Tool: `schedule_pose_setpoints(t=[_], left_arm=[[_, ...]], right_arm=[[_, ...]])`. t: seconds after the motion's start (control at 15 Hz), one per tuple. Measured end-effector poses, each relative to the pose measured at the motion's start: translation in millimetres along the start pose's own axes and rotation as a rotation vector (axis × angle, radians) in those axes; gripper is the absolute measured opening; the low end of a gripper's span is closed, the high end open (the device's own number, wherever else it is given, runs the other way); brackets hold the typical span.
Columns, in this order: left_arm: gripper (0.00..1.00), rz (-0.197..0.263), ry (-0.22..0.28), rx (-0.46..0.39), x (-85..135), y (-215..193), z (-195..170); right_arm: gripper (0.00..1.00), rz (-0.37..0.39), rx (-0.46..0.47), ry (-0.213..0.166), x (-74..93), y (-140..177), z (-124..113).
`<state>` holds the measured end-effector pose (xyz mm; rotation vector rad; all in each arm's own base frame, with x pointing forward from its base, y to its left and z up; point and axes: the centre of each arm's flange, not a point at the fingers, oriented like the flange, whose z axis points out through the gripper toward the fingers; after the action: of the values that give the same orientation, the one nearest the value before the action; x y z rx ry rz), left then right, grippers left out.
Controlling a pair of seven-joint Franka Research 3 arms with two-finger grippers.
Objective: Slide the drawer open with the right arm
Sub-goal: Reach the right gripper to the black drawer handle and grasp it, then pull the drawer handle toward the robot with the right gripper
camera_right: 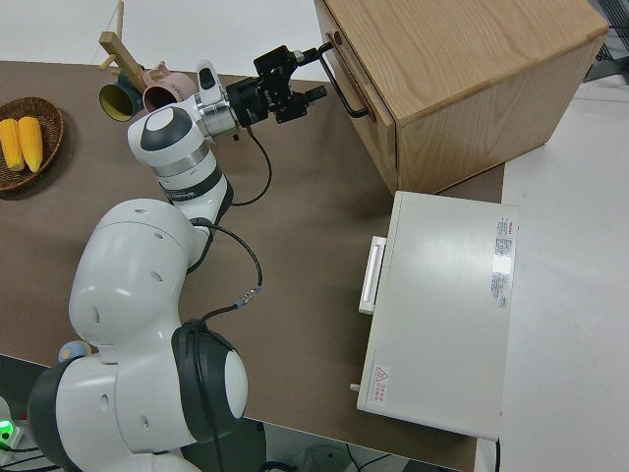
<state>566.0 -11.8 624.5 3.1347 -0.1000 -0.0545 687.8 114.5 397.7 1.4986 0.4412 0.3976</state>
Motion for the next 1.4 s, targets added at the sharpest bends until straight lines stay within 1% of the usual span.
schedule_pose_setpoints(t=[0.13, 0.2, 0.33, 0.4, 0.47, 0.53, 0.67, 0.87, 1.07, 1.4], left_arm=[[1.00, 0.000, 0.000, 0.000, 0, 0, 0], [1.00, 0.000, 0.000, 0.000, 0, 0, 0], [1.00, 0.000, 0.000, 0.000, 0, 0, 0], [1.00, 0.000, 0.000, 0.000, 0, 0, 0], [1.00, 0.000, 0.000, 0.000, 0, 0, 0], [1.00, 0.000, 0.000, 0.000, 0, 0, 0], [1.00, 0.000, 0.000, 0.000, 0, 0, 0], [1.00, 0.000, 0.000, 0.000, 0, 0, 0], [1.00, 0.000, 0.000, 0.000, 0, 0, 0], [1.00, 0.000, 0.000, 0.000, 0, 0, 0]], right_arm=[[0.86, 0.000, -0.004, -0.006, -1.7, 0, 6], [0.85, 0.001, -0.004, -0.008, -2.2, 0, 7], [0.61, 0.000, -0.004, -0.017, -4.4, 0, 13], [0.45, -0.001, -0.002, -0.018, -5.0, -1, 14], [0.32, -0.008, 0.002, -0.015, -4.8, -6, 14], [0.26, -0.010, 0.003, -0.015, -4.7, -8, 14], [0.18, -0.011, 0.004, -0.014, -4.3, -10, 14], [0.18, -0.006, 0.003, -0.013, -3.6, -10, 11], [0.17, 0.002, 0.001, -0.015, -1.6, -10, 2], [0.17, 0.008, 0.005, -0.040, 2.5, -9, -26]])
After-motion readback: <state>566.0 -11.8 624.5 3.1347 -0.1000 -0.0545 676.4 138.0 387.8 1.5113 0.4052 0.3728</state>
